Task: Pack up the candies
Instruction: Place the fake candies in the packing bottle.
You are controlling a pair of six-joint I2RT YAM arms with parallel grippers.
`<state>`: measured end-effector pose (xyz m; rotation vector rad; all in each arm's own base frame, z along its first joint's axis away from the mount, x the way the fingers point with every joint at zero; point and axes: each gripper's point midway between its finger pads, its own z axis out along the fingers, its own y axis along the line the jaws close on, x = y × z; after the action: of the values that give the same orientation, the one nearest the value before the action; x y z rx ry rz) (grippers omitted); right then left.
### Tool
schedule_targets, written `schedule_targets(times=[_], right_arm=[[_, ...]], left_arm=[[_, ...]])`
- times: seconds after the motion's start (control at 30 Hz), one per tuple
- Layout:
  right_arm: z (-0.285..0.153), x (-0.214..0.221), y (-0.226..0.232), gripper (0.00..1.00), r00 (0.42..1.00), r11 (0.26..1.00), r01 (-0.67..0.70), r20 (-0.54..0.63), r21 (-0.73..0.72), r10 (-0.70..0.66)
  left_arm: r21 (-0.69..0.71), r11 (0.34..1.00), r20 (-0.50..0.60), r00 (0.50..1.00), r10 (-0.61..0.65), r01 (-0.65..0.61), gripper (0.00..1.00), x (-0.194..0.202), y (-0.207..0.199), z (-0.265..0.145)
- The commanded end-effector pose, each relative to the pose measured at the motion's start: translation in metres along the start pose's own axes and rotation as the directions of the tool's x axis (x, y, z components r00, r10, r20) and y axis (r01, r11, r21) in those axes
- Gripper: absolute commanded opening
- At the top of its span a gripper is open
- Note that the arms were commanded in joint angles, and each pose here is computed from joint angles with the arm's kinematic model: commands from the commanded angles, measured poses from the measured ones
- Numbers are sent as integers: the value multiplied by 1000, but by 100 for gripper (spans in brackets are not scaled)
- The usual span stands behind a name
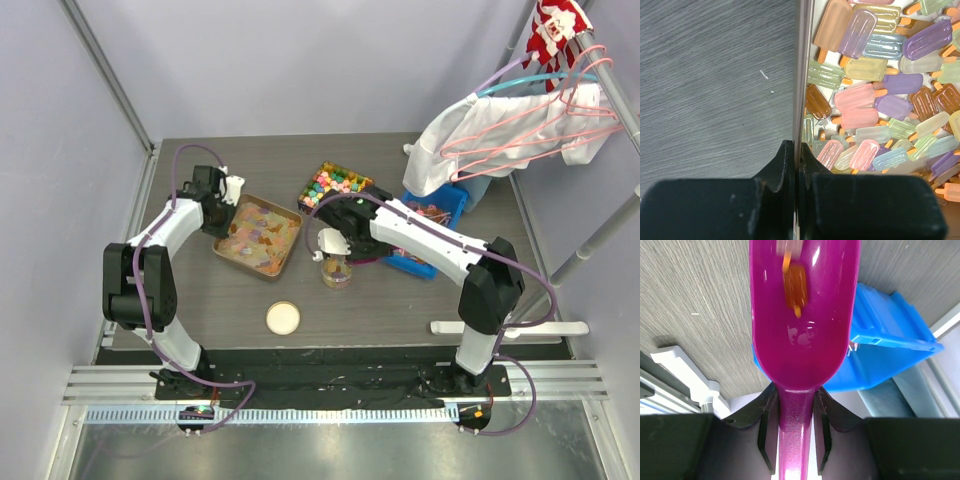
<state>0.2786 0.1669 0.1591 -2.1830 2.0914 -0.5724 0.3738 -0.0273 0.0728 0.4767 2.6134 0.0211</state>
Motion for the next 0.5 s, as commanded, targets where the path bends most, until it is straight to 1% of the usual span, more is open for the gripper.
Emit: schedule_targets(times=[0.0, 0.13, 0.3, 0.4, 0.47], right_arm=[[-14, 11, -6, 1, 996, 998, 41, -77, 47, -37], [-13, 15, -13, 1, 992, 995, 52, -121, 86, -42], [-22, 16, -18, 1, 982, 985, 102, -172, 140, -77], [-32, 15, -23, 1, 981, 980, 110, -174, 166, -81], [-38, 12, -28, 1, 985, 978, 105, -155, 182, -77]], left_arm=[[17, 1000, 150, 989, -16, 14, 0, -40, 2, -21], [18, 1000, 148, 989, -19, 17, 0, -40, 2, -21], [22, 1000, 149, 989, -18, 14, 0, -40, 1, -21], [23, 1000, 148, 989, -21, 18, 0, -40, 1, -21], [21, 1000, 147, 989, -19, 16, 0, -40, 1, -21]])
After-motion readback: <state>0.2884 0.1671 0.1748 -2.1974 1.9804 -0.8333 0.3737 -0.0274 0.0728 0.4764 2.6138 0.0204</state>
